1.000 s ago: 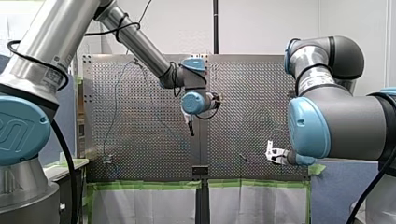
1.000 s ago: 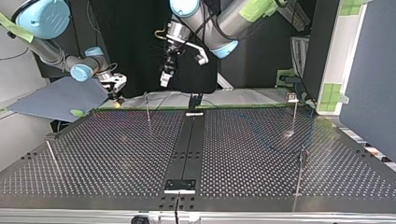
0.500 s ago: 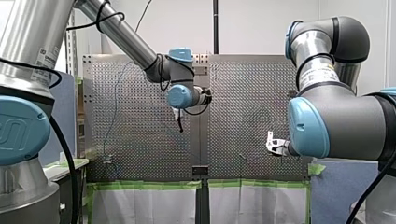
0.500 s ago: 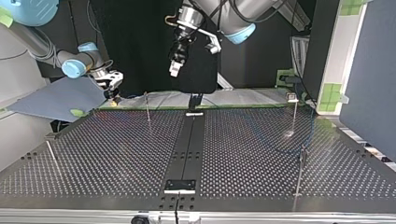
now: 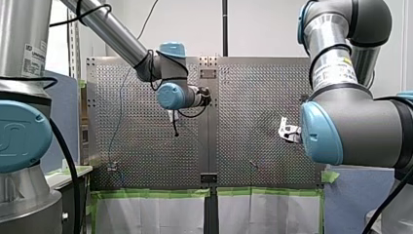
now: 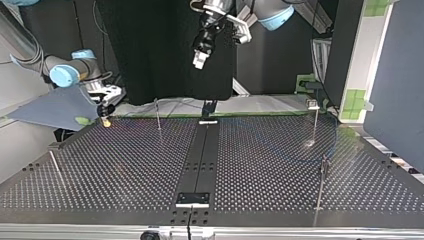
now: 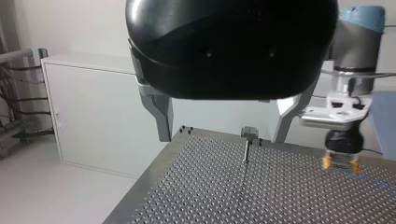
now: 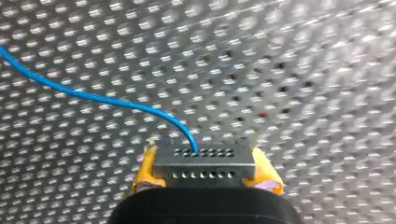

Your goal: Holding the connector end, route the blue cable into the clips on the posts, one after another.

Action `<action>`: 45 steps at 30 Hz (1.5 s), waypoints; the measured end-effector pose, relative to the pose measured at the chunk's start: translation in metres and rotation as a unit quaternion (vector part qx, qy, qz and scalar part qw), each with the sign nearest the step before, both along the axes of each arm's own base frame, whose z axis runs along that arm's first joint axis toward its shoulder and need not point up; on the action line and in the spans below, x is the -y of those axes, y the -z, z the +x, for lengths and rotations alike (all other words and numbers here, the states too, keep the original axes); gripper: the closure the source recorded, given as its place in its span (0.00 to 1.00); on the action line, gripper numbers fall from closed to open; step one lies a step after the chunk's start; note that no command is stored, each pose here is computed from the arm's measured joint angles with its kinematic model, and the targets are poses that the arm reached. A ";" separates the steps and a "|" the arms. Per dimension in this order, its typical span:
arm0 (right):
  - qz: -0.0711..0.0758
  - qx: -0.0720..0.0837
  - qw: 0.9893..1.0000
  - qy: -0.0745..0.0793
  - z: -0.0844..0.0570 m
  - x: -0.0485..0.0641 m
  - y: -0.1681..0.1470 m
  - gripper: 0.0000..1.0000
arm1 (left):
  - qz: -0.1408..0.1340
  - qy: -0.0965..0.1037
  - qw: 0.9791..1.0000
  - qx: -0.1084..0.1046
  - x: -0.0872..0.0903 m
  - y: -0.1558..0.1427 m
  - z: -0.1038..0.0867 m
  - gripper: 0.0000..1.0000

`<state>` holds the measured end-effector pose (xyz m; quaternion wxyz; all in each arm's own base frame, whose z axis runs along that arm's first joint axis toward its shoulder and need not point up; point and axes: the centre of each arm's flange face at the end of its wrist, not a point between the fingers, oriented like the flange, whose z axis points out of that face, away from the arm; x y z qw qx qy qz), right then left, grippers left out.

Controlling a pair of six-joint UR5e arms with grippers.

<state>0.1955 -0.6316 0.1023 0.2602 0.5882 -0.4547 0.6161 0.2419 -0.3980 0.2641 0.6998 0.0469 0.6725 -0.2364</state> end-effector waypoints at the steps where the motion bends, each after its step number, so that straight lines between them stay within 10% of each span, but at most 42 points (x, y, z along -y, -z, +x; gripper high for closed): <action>1: -0.004 0.002 1.000 0.000 0.000 0.000 -0.005 1.00 | 0.002 0.000 1.000 -0.002 -0.002 0.002 -0.002 0.00; 9: -0.028 0.005 1.000 0.000 0.002 0.001 -0.034 1.00 | 0.022 0.000 1.000 -0.021 -0.018 0.025 -0.017 0.00; 45: -0.030 0.004 1.000 0.000 0.002 0.001 -0.035 1.00 | 0.025 0.000 0.999 -0.023 -0.020 0.027 -0.018 0.00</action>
